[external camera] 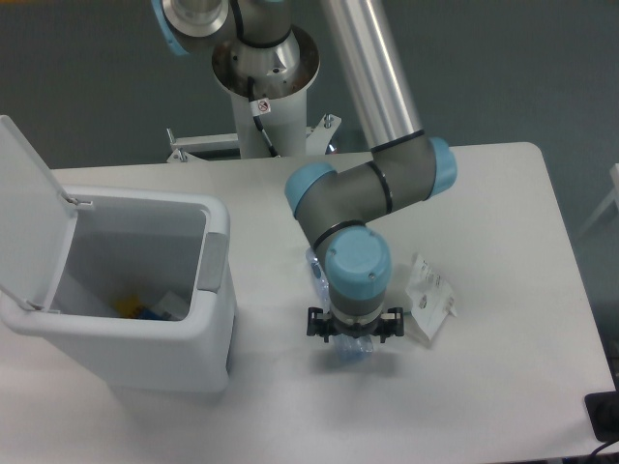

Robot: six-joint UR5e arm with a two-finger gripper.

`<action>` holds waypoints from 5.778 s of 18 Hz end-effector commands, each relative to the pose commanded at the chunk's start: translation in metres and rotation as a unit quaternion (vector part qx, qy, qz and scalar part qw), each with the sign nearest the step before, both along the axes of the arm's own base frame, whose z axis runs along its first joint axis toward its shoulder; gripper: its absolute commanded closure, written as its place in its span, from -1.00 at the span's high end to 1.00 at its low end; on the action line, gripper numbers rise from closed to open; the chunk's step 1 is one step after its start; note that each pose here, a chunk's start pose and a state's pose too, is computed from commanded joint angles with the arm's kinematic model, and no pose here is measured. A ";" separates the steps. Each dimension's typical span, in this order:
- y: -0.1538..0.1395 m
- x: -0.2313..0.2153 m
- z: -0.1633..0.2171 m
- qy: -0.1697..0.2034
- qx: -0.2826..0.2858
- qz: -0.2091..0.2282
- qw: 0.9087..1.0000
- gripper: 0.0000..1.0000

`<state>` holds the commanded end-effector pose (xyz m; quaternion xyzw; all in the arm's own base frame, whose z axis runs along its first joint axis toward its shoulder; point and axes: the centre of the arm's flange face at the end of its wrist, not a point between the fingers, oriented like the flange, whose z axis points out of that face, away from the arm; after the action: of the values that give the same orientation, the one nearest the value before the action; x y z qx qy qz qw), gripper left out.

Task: Place the trash in the trash can
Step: 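Close the gripper around the bottle's middle, then lift the bottle and carry it over the open trash can, then open the gripper to drop the bottle into the can, then move the open gripper back over the white wrapper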

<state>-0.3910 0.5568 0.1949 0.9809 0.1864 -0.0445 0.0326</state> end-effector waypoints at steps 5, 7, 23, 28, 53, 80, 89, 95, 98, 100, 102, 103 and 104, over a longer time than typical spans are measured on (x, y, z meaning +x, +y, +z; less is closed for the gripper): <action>0.005 -0.003 -0.004 0.003 0.002 0.028 1.000 0.23; 0.005 -0.004 -0.001 0.005 0.004 0.031 1.000 0.11; -0.008 -0.063 0.084 0.013 0.101 0.071 0.992 -0.03; -0.015 -0.082 0.145 0.002 0.190 0.088 0.978 -0.03; -0.004 0.017 0.421 -0.104 0.561 -0.068 0.819 -0.03; 0.030 0.134 0.347 -0.146 0.529 -0.148 0.823 1.00; -0.033 0.027 0.318 -0.114 0.527 -0.055 0.840 1.00; -0.063 -0.026 0.289 -0.081 0.499 0.003 0.863 1.00; -0.072 -0.040 0.263 -0.037 0.439 0.039 0.897 1.00; -0.074 -0.042 0.251 -0.033 0.422 0.048 0.905 1.00; -0.079 -0.040 0.233 -0.033 0.399 0.060 0.914 1.00; -0.081 -0.039 0.227 -0.030 0.389 0.064 0.919 1.00; -0.082 -0.040 0.223 -0.024 0.378 0.068 0.923 1.00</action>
<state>-0.4306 0.4743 0.4179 0.9061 0.2550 0.0555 -0.3330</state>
